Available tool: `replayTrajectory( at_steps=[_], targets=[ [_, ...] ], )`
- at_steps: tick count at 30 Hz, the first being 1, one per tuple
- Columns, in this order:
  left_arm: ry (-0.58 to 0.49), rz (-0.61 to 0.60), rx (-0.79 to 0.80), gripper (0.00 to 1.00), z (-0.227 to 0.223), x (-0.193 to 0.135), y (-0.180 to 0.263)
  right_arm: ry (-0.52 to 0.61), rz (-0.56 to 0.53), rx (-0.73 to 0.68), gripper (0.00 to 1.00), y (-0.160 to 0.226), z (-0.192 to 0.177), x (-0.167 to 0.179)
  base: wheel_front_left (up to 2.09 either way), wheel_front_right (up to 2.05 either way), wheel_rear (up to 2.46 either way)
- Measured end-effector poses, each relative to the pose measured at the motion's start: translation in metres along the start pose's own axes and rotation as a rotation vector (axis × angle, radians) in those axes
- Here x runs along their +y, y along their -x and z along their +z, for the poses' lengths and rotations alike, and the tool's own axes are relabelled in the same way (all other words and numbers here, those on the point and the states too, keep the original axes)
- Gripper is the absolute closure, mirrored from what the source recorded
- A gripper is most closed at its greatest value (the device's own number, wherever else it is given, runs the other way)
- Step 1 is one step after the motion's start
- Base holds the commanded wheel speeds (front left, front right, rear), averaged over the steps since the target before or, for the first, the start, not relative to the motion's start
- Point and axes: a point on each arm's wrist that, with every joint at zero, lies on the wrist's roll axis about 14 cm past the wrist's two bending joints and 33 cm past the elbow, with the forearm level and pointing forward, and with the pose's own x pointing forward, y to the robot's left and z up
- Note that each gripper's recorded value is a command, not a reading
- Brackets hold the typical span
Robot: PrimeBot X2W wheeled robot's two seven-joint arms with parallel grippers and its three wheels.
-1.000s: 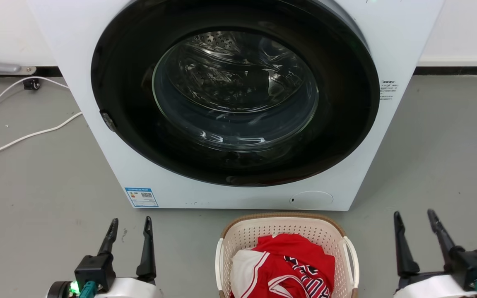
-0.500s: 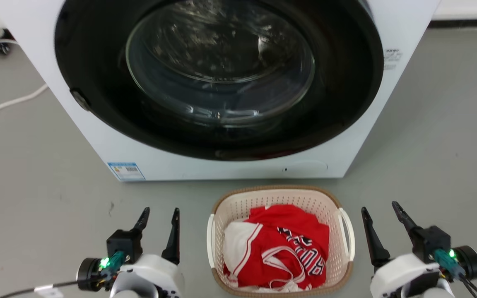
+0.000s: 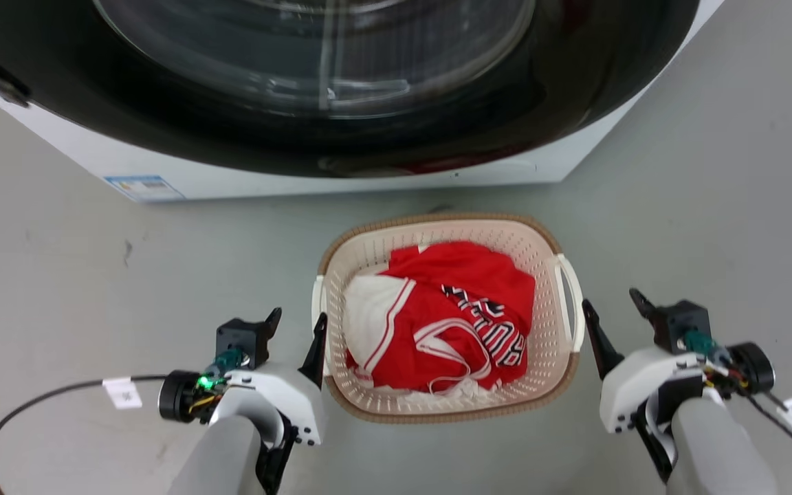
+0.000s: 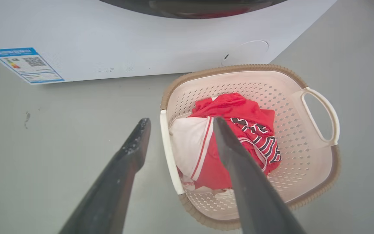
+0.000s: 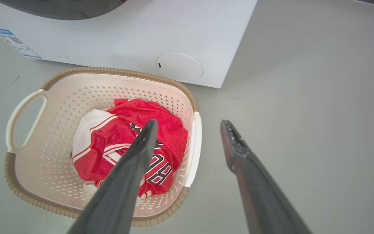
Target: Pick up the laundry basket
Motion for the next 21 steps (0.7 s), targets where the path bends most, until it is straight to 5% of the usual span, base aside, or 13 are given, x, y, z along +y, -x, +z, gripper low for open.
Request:
replayTrajectory(
  at_steps=[21],
  targets=[
    [0.011,-0.026,0.309,0.00,-0.101,0.021,-0.078,0.018,0.049,0.333,0.00,-0.077,-0.099,0.002,0.00,0.00,0.00]
  ],
)
